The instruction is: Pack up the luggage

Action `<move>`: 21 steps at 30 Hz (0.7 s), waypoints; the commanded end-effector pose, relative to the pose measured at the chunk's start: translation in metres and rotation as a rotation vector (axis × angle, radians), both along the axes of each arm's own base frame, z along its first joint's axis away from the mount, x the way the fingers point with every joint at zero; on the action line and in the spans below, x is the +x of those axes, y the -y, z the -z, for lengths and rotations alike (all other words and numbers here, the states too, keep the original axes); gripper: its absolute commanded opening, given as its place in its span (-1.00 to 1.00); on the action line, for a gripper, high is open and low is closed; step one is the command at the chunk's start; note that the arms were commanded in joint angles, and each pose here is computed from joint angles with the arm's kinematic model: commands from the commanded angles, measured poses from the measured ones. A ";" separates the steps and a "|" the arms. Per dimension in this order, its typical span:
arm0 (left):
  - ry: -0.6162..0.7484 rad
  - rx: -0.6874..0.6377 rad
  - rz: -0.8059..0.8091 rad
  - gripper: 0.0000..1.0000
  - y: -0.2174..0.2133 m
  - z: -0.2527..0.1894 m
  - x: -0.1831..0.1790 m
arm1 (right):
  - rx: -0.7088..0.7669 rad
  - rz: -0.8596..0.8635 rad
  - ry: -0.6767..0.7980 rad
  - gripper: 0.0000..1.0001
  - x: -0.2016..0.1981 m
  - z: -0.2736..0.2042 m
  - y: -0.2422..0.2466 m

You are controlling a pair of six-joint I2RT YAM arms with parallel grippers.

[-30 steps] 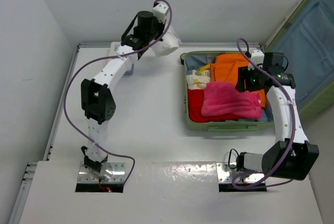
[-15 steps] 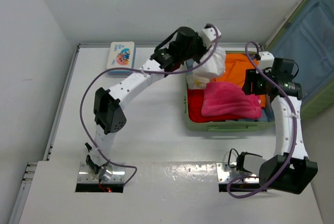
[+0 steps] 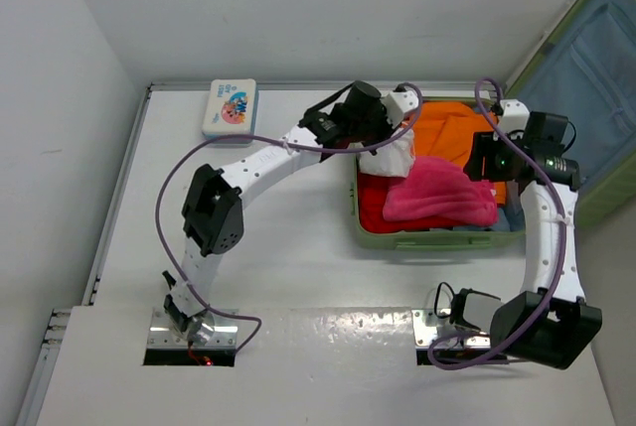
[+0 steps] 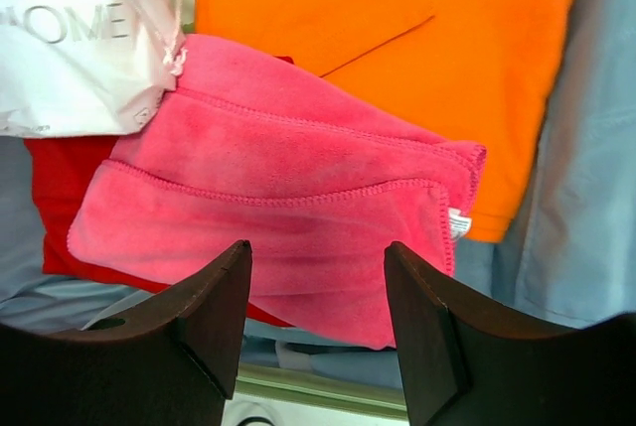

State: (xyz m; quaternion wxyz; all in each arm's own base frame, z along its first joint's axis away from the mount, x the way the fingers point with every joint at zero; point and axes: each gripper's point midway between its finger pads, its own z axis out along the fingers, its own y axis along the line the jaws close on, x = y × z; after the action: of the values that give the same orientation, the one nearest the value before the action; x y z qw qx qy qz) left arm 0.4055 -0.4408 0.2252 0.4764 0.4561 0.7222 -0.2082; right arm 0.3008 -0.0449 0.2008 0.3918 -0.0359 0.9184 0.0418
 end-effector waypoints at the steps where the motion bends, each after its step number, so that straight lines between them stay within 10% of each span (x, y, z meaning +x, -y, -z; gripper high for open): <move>1: -0.003 -0.040 -0.066 -1.00 0.002 0.002 0.022 | 0.037 -0.013 0.013 0.10 0.006 -0.003 -0.004; 16: 0.041 -0.140 -0.283 -0.33 -0.022 0.038 0.139 | 0.218 -0.111 0.033 0.10 0.055 -0.017 -0.055; 21: 0.125 -0.204 -0.252 0.46 -0.023 -0.020 0.126 | 0.228 -0.129 0.036 0.13 0.067 -0.021 -0.068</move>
State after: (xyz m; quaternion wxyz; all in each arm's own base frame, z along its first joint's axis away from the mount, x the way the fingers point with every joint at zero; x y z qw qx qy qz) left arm 0.5473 -0.4035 0.1561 0.5201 0.3259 0.7732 -0.1593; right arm 0.3502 0.0160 0.1956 0.3683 -0.0470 0.9141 0.1629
